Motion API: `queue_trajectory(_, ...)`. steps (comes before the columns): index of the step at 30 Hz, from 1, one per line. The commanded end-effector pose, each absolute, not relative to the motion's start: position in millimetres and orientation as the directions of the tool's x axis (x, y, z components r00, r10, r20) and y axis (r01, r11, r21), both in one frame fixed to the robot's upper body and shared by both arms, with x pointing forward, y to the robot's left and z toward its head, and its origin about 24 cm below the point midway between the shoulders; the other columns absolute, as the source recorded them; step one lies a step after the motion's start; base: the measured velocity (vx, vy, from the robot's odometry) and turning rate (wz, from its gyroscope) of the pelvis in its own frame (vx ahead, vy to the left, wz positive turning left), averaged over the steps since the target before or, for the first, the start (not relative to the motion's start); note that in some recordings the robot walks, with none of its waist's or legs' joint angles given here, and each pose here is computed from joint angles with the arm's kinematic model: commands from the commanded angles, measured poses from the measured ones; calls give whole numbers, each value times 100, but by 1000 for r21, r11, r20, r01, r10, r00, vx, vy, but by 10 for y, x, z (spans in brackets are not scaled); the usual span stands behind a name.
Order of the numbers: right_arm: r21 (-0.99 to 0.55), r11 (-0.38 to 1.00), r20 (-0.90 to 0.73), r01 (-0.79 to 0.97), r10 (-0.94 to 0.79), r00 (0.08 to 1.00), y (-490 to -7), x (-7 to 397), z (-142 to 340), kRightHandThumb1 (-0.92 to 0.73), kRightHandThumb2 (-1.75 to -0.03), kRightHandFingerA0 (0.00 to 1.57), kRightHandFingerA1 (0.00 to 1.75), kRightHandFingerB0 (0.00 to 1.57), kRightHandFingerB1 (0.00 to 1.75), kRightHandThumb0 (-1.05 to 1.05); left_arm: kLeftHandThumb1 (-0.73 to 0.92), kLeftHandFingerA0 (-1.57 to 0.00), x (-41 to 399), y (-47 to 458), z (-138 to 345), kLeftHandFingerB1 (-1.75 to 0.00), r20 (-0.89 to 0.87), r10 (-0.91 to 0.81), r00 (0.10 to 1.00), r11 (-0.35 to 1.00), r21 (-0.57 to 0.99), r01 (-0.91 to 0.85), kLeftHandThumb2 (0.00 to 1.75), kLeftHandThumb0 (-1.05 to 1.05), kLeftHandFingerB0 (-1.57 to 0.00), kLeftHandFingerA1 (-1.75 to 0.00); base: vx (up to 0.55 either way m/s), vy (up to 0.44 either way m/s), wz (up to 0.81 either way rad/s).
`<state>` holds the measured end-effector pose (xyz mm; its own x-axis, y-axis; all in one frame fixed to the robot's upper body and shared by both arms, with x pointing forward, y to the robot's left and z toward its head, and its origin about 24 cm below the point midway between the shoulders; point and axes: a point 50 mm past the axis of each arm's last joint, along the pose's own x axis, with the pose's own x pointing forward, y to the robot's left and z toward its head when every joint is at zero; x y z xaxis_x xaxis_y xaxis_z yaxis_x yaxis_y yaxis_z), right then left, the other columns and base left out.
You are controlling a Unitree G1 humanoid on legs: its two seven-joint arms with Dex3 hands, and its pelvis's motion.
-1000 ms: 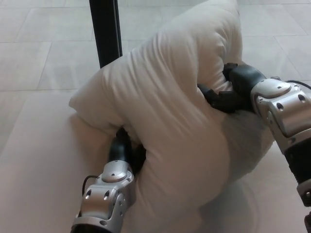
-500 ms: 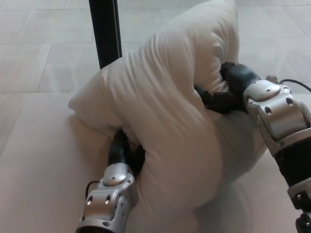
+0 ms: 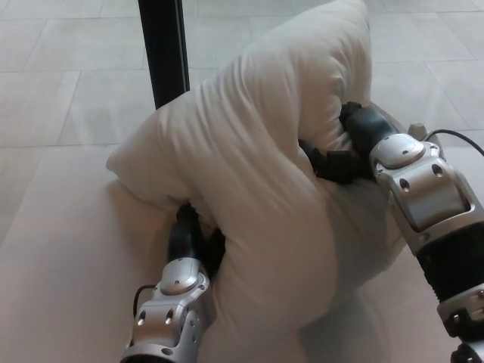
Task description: The robot uses its left hand to press on the left side of the pillow kept in the middle of the desk and uses its right hand to lift up and the right side of the pillow and turn it over
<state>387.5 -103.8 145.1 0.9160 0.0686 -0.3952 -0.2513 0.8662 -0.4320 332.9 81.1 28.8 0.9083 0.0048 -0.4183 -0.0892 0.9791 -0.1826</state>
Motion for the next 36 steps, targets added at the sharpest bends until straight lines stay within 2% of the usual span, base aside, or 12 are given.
queue_trajectory(1,234,617,-662,-752,667,342,488,2916,511,-43,-55,45,119,24,43,-65,49,-35,2681,-763,172,-21,-513,-607,607,783,-514,350,94,-84,-5,-72,0,0,0)
queue_trajectory(13,399,728,-312,-557,679,664,-546,3289,1259,-32,-93,3,55,0,50,-38,82,-33,2942,185,82,-36,-455,-381,805,918,-84,387,65,-75,-25,-66,0,0,0)
queue_trajectory(15,388,765,-259,-515,626,735,-890,3349,1389,-43,-85,1,44,7,34,-67,68,-27,2971,434,73,-48,-440,-354,826,917,-337,213,100,-66,-9,-68,0,0,0)
queue_trajectory(17,385,783,-234,-489,595,769,-1065,3384,1439,-43,-84,1,43,6,28,-69,82,-33,2995,558,112,-34,-442,-321,837,916,-369,157,65,-69,-18,-62,0,0,0)
queue_trajectory(18,398,785,-222,-475,585,780,-1124,3386,1456,-56,-94,0,19,0,11,-95,66,-36,3004,645,148,-42,-430,-307,849,916,-377,139,99,-76,-9,-62,0,0,0)
queue_trajectory(21,484,814,-155,-322,442,884,-1712,3403,1546,-58,-61,8,47,14,25,-68,64,-31,3064,1084,326,-40,-377,-270,886,902,-420,96,97,-73,-7,-60,0,0,0)
queue_trajectory(22,489,819,-154,-299,419,895,-1800,3397,1555,-46,-79,6,49,9,39,-68,77,-35,3071,1162,356,-31,-367,-262,893,897,-433,86,63,-71,-15,-60,0,0,0)
queue_trajectory(27,479,856,-141,-196,295,945,-2383,3329,1656,-62,-60,6,37,16,27,-61,76,-44,3104,1679,509,-35,-330,-179,927,906,-423,24,63,-71,-20,-85,0,0,0)
queue_trajectory(28,472,866,-142,-167,261,955,-2521,3301,1684,-61,-62,4,36,14,26,-60,61,-43,3097,1807,541,-47,-329,-156,931,916,-400,12,97,-74,-14,-76,0,0,0)
queue_trajectory(29,462,873,-143,-155,246,959,-2588,3280,1700,-63,-62,4,39,13,25,-62,77,-37,3090,1877,554,-34,-328,-146,933,923,-384,9,63,-73,-19,-77,0,0,0)
queue_trajectory(34,464,884,-156,-52,139,978,-3059,3072,1740,-46,-86,3,39,7,31,-71,59,-33,2977,2408,630,-48,-326,-60,943,923,-378,-72,96,-70,-16,-68,0,0,0)
queue_trajectory(36,443,895,-159,-43,126,979,-3137,3024,1753,-47,-86,3,37,9,30,-76,79,-31,2941,2502,649,-37,-313,-59,948,928,-367,-64,64,-69,-21,-68,0,0,0)
